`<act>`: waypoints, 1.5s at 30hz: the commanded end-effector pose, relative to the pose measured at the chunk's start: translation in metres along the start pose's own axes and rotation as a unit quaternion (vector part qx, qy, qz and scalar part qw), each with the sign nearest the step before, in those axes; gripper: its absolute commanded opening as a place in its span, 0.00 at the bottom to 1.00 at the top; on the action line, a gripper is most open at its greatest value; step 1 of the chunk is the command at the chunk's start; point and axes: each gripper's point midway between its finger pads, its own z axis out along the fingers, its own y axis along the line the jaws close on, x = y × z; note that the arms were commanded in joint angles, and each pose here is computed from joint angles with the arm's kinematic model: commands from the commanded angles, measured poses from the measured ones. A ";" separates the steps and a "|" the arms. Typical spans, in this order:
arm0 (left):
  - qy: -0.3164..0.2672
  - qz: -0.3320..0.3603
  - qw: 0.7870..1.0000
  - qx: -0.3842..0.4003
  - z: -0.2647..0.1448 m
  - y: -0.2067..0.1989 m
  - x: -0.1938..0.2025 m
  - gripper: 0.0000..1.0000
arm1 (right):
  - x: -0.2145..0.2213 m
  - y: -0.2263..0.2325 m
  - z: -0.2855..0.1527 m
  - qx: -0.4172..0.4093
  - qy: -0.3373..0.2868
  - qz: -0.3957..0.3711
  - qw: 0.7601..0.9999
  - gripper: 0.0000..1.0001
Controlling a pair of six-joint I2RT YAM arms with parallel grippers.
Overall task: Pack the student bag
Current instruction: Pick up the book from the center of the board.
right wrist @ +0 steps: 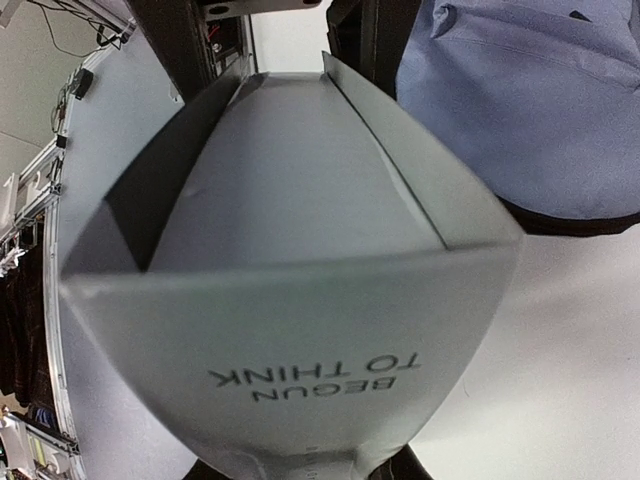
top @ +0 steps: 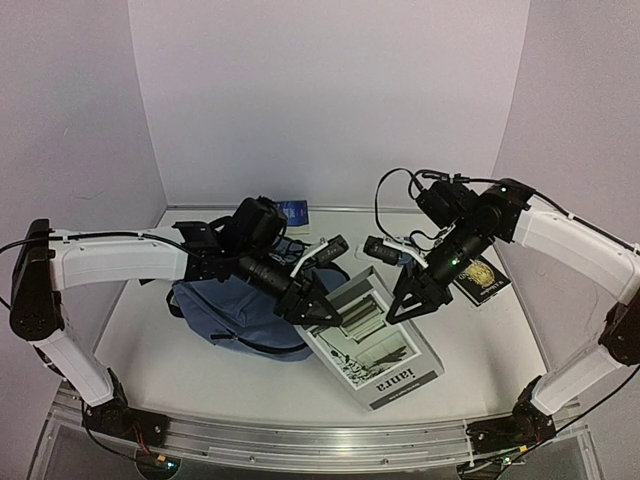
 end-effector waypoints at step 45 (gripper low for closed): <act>-0.432 -0.125 0.893 -0.016 -0.175 0.024 -0.124 0.08 | -0.059 -0.061 -0.147 -0.094 -0.312 0.229 0.917 0.98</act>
